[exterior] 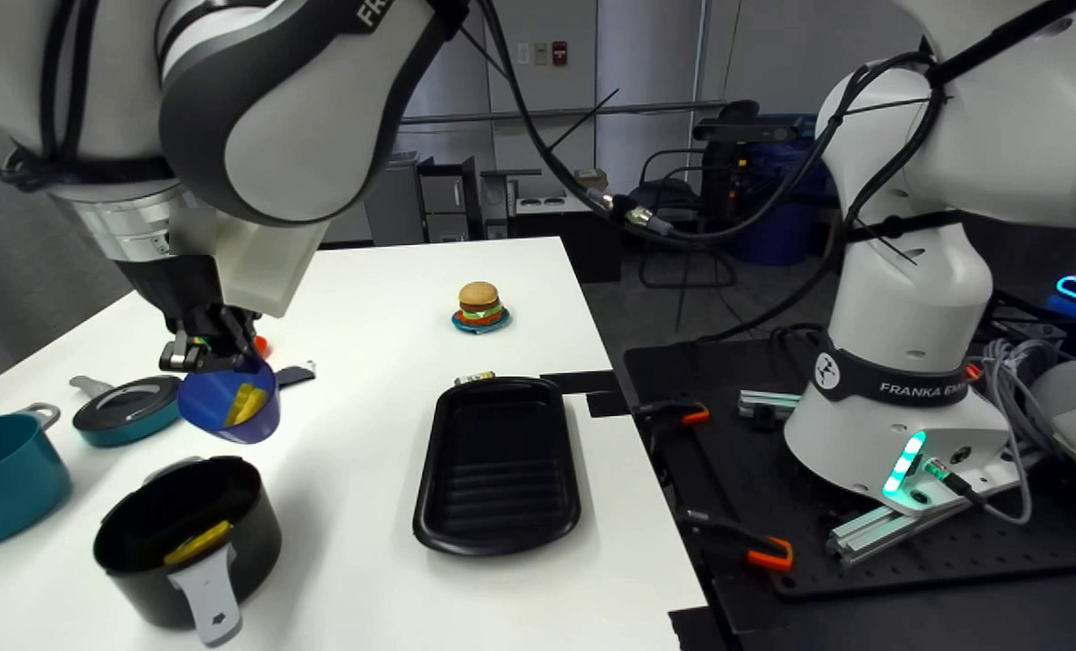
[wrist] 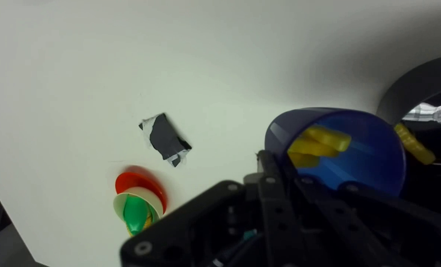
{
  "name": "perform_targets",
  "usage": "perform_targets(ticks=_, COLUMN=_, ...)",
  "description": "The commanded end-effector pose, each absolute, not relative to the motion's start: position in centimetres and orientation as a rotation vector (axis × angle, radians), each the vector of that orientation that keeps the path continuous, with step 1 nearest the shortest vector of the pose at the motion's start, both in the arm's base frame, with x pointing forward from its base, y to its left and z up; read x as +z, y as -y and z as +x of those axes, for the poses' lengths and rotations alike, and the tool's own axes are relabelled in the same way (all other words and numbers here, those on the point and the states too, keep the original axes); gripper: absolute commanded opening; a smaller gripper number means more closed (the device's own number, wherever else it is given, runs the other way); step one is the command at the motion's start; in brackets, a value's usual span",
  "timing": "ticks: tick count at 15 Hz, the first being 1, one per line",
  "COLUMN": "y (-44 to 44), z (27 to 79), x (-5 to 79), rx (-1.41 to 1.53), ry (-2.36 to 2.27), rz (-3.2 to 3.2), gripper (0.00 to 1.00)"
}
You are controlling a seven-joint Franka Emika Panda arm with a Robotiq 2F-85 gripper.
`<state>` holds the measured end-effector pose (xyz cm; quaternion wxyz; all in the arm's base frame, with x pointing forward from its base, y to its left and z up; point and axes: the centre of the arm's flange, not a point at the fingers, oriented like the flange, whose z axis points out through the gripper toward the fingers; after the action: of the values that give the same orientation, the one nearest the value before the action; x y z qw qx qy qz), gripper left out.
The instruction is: Pour the contents of the blue cup into the pot
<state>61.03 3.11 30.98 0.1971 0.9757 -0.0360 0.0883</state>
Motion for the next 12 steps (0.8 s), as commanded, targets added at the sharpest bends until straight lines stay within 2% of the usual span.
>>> perform_targets(ticks=1, y=-5.3, z=61.0, x=30.5, rx=0.244, ry=0.065, rz=2.697, gripper=0.01)
perform_targets(ticks=12, y=-10.1, z=59.8, x=30.4, rx=0.409, ry=-0.096, rz=2.473, gripper=0.01)
